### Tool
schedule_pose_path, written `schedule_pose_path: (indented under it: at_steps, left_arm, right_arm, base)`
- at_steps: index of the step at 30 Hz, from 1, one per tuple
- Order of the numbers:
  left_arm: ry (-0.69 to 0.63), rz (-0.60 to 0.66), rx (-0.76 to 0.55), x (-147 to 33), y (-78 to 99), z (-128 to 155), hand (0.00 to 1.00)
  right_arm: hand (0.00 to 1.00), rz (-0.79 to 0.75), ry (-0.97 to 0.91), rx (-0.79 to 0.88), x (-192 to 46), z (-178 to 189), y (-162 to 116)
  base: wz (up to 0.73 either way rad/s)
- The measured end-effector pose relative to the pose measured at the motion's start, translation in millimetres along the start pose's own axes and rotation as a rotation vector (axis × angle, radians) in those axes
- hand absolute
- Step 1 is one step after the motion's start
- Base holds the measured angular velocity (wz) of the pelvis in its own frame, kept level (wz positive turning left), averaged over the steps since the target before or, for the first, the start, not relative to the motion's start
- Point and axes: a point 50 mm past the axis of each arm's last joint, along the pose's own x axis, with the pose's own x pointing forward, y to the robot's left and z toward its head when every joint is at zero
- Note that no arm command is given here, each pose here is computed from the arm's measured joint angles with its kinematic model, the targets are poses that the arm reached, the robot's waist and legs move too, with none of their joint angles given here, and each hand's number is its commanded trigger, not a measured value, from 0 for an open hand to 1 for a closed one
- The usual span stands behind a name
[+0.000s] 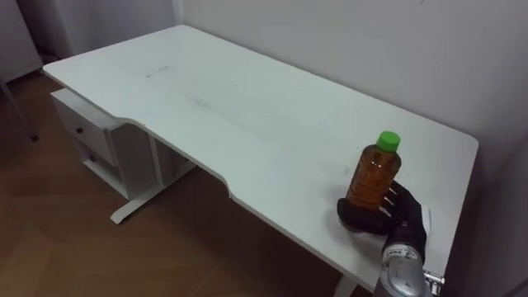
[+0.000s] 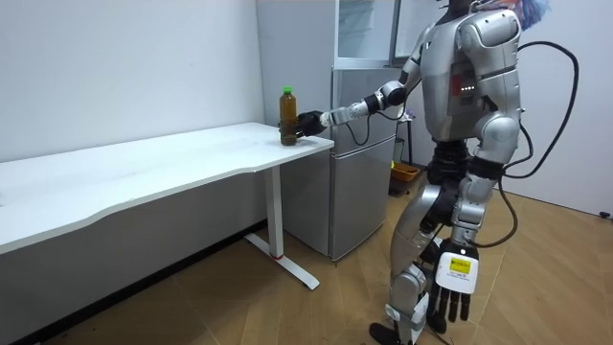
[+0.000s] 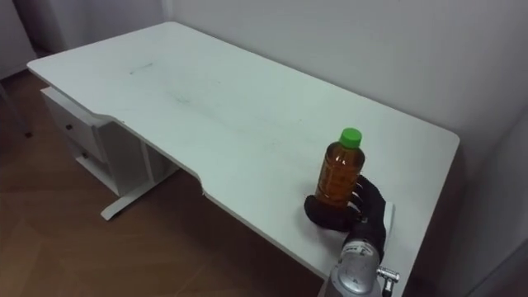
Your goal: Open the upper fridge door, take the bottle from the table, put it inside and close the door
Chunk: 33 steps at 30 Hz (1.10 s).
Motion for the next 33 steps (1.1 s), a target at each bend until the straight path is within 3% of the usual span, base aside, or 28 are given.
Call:
schedule_pose_path:
  at_steps: [21, 33]
  left_arm:
    - [0.008, -0.024, 0.027, -1.2, -4.6, -4.3, 0.0]
    - [0.003, -0.026, -0.005, 0.4, 6.5, -6.9, 0.0]
  right_arm:
    - [1.0, 0.104, 0.032, 0.101, 12.5, 7.2, -7.4]
    - [1.0, 0.351, 0.041, 0.063, 2.6, 16.5, 17.8]
  base:
    - [-0.01]
    - [-0.08]
